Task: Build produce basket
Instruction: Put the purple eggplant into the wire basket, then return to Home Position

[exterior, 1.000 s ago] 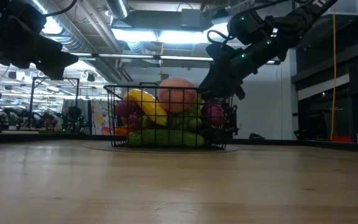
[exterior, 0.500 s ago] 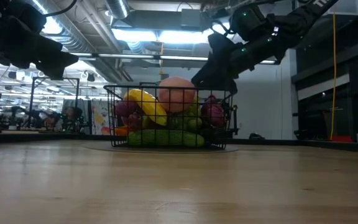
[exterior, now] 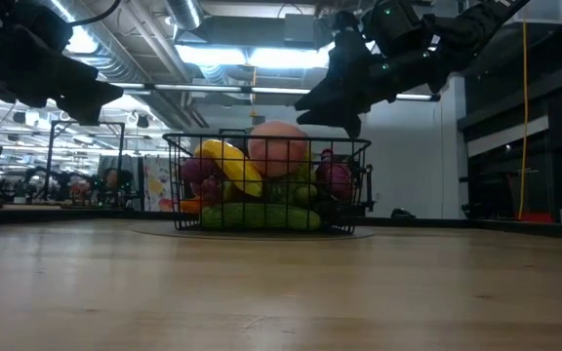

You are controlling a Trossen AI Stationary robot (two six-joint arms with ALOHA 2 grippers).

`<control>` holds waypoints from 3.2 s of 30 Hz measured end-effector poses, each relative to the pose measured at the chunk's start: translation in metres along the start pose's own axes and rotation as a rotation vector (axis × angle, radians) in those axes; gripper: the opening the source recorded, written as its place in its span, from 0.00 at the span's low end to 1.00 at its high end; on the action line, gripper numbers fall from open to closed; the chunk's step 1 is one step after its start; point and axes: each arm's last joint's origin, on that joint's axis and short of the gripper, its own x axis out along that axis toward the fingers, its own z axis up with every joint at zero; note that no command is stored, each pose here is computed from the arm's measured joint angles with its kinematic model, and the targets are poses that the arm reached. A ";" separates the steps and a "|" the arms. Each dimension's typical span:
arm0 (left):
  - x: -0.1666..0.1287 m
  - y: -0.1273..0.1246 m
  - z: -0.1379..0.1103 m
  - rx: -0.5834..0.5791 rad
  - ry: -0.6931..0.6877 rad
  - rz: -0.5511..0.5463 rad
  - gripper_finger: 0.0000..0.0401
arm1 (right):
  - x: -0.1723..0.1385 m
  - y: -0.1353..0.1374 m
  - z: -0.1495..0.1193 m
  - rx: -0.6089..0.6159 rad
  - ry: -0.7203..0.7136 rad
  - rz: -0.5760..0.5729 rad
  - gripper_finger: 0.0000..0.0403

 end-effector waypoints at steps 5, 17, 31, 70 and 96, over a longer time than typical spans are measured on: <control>0.000 0.000 0.000 0.000 0.000 0.000 0.50 | 0.002 0.009 0.003 -0.015 -0.040 0.044 0.39; 0.000 0.000 0.000 0.000 0.000 0.000 0.50 | -0.053 0.055 0.004 -0.102 -0.216 0.044 0.39; 0.000 0.000 0.000 0.000 0.000 0.000 0.50 | -0.128 0.047 -0.055 -0.116 -0.384 0.000 0.39; 0.000 0.000 0.000 0.000 0.000 0.000 0.50 | -0.202 0.035 -0.096 -0.198 -0.685 -0.028 0.39; 0.000 0.000 0.000 0.000 0.000 0.000 0.50 | -0.193 0.022 -0.135 -0.180 -0.283 -0.109 0.39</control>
